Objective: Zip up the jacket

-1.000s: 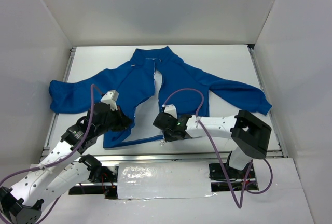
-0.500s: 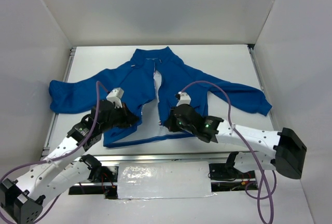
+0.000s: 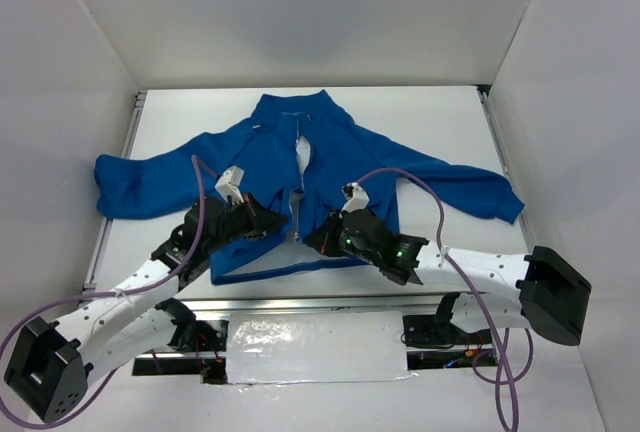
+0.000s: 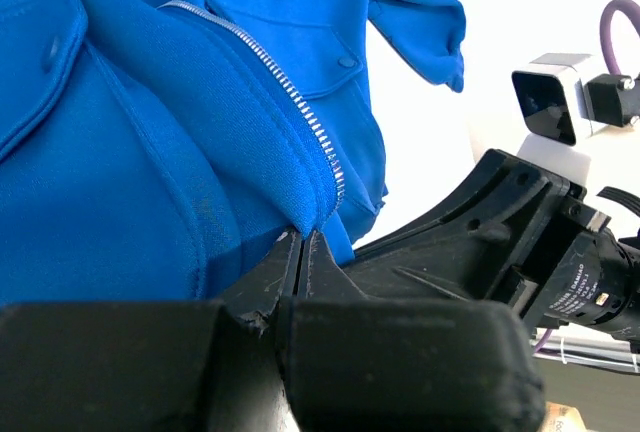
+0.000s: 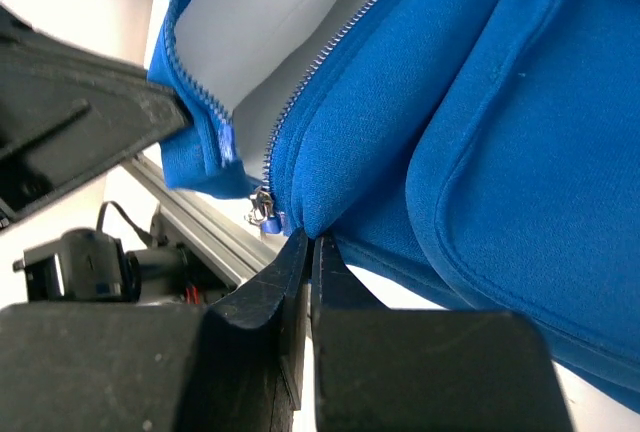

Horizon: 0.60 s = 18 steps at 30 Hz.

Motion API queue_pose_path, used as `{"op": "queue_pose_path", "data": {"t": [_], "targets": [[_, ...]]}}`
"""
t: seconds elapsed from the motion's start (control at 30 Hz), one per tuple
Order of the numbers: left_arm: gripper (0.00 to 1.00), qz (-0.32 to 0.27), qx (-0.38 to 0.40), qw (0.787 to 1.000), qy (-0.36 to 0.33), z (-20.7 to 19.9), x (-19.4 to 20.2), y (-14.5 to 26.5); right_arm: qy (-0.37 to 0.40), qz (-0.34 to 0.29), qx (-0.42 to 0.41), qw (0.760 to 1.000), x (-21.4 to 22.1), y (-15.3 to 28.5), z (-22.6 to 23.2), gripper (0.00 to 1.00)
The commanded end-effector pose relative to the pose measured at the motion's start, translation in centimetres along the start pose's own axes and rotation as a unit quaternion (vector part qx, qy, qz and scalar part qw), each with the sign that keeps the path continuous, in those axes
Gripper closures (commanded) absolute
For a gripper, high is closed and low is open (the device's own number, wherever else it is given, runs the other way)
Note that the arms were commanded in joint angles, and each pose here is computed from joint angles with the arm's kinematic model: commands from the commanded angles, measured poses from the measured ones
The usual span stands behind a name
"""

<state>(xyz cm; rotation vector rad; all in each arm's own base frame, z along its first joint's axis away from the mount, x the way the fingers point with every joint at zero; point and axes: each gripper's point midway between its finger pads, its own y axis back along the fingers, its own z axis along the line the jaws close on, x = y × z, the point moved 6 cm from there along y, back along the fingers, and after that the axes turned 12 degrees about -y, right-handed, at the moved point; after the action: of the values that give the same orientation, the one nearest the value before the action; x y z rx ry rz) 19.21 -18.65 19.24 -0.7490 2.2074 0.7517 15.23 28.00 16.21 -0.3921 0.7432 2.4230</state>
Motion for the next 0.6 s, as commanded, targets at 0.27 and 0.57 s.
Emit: {"op": "queue_pose_path", "data": {"t": [0.27, 0.57], "targets": [[1.00, -0.072, 0.051, 0.996, -0.008, -1.50, -1.63, 0.50, -0.063, -0.029, -0.037, 0.997, -0.71, -0.08, 2.36, 1.00], [1.00, -0.057, 0.051, 0.997, -0.012, -1.23, -1.15, -0.07, -0.056, -0.033, -0.050, 0.997, -0.95, 0.45, 2.79, 1.00]]}}
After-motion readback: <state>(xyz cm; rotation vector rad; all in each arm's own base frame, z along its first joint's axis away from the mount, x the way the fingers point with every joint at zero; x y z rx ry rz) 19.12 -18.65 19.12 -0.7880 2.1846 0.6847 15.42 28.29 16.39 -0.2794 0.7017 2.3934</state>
